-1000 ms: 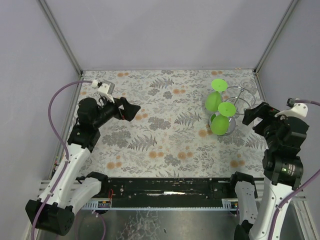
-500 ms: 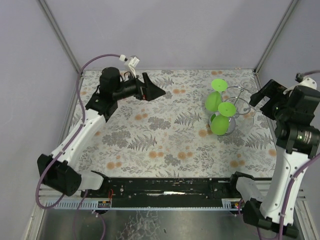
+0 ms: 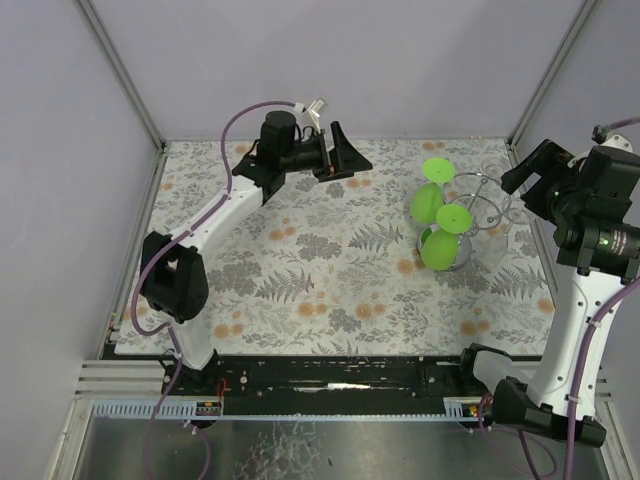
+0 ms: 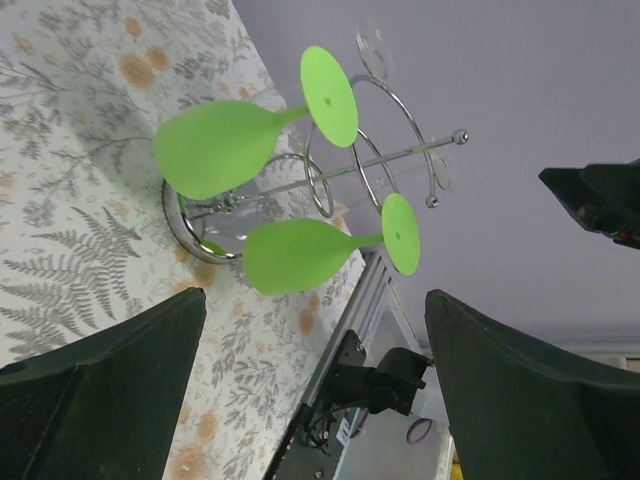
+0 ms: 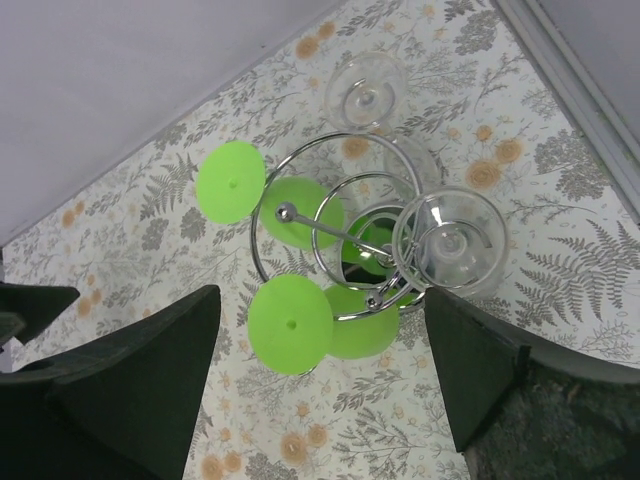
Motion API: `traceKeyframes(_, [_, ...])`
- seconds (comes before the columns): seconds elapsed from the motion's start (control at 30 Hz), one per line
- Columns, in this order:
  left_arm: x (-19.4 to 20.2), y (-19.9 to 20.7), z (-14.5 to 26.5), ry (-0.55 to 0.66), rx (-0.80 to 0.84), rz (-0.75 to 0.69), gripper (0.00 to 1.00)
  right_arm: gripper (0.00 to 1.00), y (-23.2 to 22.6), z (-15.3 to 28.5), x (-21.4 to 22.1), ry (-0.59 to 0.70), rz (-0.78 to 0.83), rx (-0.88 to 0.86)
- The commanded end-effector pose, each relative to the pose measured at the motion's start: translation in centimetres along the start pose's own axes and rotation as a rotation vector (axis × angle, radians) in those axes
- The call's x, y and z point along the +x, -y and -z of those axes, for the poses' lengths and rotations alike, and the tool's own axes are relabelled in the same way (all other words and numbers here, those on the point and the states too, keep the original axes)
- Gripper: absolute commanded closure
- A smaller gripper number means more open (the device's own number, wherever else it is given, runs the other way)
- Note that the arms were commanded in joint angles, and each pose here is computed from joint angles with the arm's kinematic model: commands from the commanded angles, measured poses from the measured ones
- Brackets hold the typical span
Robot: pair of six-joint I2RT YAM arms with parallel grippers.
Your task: Take the wine glass off the wine glass rack
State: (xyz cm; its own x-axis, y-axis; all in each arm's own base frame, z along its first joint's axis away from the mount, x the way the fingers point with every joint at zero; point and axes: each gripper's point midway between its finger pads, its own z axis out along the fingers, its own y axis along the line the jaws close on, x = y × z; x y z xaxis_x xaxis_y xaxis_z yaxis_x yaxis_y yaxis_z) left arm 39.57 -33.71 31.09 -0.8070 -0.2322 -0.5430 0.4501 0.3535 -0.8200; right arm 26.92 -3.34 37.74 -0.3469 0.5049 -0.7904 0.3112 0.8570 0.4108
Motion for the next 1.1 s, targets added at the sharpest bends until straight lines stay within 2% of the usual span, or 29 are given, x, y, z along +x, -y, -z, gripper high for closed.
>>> traceKeyframes(0.0, [-0.4, 4.4, -1.1, -0.007, 0.14, -0.036, 0.11, 0.12, 0.9, 0.9, -1.4, 0.055, -0.023, 0.081])
traceKeyframes(0.17, [0.1, 4.8, -1.2, -0.033, 0.175, -0.02, 0.11, 0.14, 3.5, 0.6, 0.6, 0.021, -0.077, 0.185])
traceKeyframes(0.37, [0.3, 5.0, -0.9, -0.022, 0.193, -0.071, 0.1, 0.13, 5.5, -1.2, 1.9, -0.023, -0.172, 0.196])
traceKeyframes(0.5, [-0.5, 5.3, -1.1, 0.01, 0.193, -0.096, 0.1, 0.1, 6.7, -3.9, 0.7, -0.031, -0.23, 0.165])
traceKeyframes(0.6, [-0.9, 5.5, -1.1, 0.027, 0.196, -0.107, 0.09, 0.09, 6.7, -5.4, -1.9, -0.004, -0.252, 0.142])
traceKeyframes(0.83, [-0.5, 4.9, -1.5, 0.009, 0.203, -0.088, 0.09, 0.1, 8.1, -5.9, -5.8, 0.074, -0.341, 0.149])
traceKeyframes(1.07, [0.1, 4.8, -1.4, -0.01, 0.221, -0.088, 0.09, 0.14, 9.2, -4.9, -3.6, 0.088, -0.413, 0.176])
